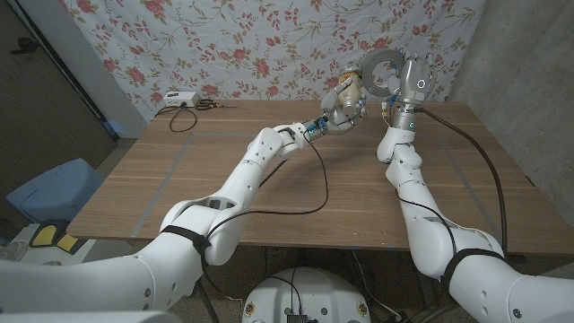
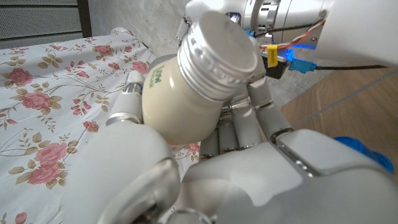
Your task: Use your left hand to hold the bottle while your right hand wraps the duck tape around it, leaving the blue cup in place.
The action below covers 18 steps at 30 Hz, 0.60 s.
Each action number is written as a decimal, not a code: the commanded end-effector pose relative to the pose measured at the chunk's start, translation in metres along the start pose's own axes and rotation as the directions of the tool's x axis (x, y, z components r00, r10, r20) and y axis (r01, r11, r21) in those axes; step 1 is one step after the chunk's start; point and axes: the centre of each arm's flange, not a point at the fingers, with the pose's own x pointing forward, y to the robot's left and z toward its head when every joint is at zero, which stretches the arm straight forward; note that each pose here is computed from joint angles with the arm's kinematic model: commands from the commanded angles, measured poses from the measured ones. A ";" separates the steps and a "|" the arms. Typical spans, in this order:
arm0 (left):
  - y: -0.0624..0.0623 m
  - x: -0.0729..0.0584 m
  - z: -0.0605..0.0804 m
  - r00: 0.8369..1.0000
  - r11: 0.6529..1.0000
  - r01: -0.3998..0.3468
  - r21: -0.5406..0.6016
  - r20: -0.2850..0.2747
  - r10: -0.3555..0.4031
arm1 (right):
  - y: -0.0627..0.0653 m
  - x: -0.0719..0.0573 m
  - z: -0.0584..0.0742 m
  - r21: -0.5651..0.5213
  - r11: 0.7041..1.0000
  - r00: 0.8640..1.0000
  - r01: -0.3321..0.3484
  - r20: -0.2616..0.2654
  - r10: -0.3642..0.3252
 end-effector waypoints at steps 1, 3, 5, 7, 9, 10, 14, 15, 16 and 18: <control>-0.011 0.006 0.000 0.988 0.988 0.154 -0.024 0.012 -0.154 | 0.014 -0.002 -0.003 -0.001 0.999 0.998 -0.043 -0.039 0.043; -0.012 0.004 0.000 0.987 0.987 0.157 -0.024 0.032 -0.156 | 0.015 -0.002 -0.005 -0.004 0.999 0.998 -0.046 -0.046 0.045; -0.013 0.004 0.001 0.982 0.983 0.180 -0.019 0.064 -0.179 | 0.016 -0.003 -0.006 -0.012 0.999 0.997 -0.050 -0.055 0.049; -0.015 0.004 0.003 0.976 0.980 0.200 -0.020 0.097 -0.197 | 0.017 -0.006 -0.009 -0.013 0.999 0.996 -0.053 -0.074 0.052; -0.016 0.005 0.004 0.968 0.976 0.217 0.000 0.131 -0.215 | 0.017 -0.010 -0.011 -0.013 0.998 0.994 -0.057 -0.095 0.056; -0.017 0.006 0.005 0.964 0.975 0.224 -0.004 0.144 -0.221 | 0.017 -0.012 -0.012 -0.010 0.998 0.993 -0.059 -0.107 0.058; -0.018 0.010 0.008 0.950 0.970 0.242 0.027 0.195 -0.243 | 0.020 -0.021 -0.011 0.008 0.998 0.988 -0.070 -0.134 0.071; -0.017 0.010 0.009 0.949 0.971 0.239 0.032 0.206 -0.240 | 0.021 -0.023 -0.010 0.014 0.997 0.988 -0.074 -0.136 0.075; -0.017 0.012 0.010 0.945 0.969 0.245 0.036 0.213 -0.247 | 0.021 -0.025 -0.008 0.022 0.997 0.987 -0.077 -0.137 0.079; -0.017 0.014 0.012 0.936 0.964 0.260 0.058 0.231 -0.266 | 0.022 -0.028 -0.005 0.049 0.996 0.986 -0.075 -0.148 0.082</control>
